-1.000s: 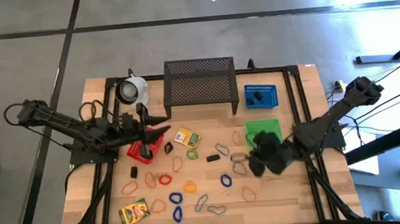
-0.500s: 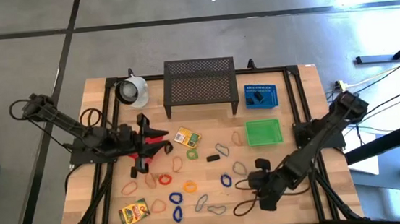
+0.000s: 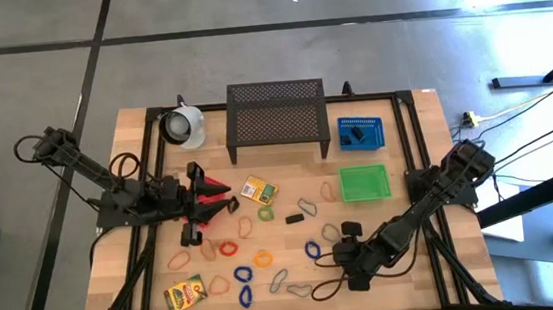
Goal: Pick & Place Office Desk Supplies
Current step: Put the orange rubber band into the blue bin
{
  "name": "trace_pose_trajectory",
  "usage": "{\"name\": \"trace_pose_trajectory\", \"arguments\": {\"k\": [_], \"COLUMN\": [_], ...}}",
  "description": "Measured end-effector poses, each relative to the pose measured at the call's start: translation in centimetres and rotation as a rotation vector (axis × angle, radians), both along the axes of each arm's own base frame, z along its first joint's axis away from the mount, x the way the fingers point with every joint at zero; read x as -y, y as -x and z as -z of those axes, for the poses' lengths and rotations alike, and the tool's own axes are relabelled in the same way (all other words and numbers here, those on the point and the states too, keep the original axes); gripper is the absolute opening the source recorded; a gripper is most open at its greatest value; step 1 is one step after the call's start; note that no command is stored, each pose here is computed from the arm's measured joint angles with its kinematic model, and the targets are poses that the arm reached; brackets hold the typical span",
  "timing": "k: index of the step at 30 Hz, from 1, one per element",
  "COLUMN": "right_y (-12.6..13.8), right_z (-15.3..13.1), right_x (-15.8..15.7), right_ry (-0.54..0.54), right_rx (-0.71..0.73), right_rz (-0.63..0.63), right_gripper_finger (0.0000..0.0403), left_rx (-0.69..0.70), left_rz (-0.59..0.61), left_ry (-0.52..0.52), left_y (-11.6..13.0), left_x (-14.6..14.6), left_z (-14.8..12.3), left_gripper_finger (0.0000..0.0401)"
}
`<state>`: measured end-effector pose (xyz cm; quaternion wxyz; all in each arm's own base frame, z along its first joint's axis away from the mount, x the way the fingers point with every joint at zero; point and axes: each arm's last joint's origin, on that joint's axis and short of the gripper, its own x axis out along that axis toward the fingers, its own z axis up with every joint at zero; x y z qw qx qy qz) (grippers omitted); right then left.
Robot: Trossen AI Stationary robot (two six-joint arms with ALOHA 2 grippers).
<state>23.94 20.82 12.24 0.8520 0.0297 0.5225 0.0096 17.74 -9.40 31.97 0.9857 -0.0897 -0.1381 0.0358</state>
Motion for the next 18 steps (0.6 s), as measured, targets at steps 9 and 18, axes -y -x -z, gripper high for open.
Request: {"name": "trace_pose_trajectory", "arguments": {"k": [9, 18], "right_y": [-0.24, -0.25], "right_z": [0.95, 0.94], "right_x": [-0.16, -0.24], "right_ry": [0.049, 0.034], "right_rx": [0.011, -0.002], "right_rz": [-0.006, -0.036], "right_gripper_finger": [0.0129, 0.0012], "left_rx": [-0.005, -0.005], "left_rz": [-0.003, -0.004], "left_ry": [-0.011, -0.011], "left_y": [0.00, 0.00], "left_x": [0.03, 0.02], "left_z": [0.04, 0.04], "left_gripper_finger": [0.0127, 0.0127]}}
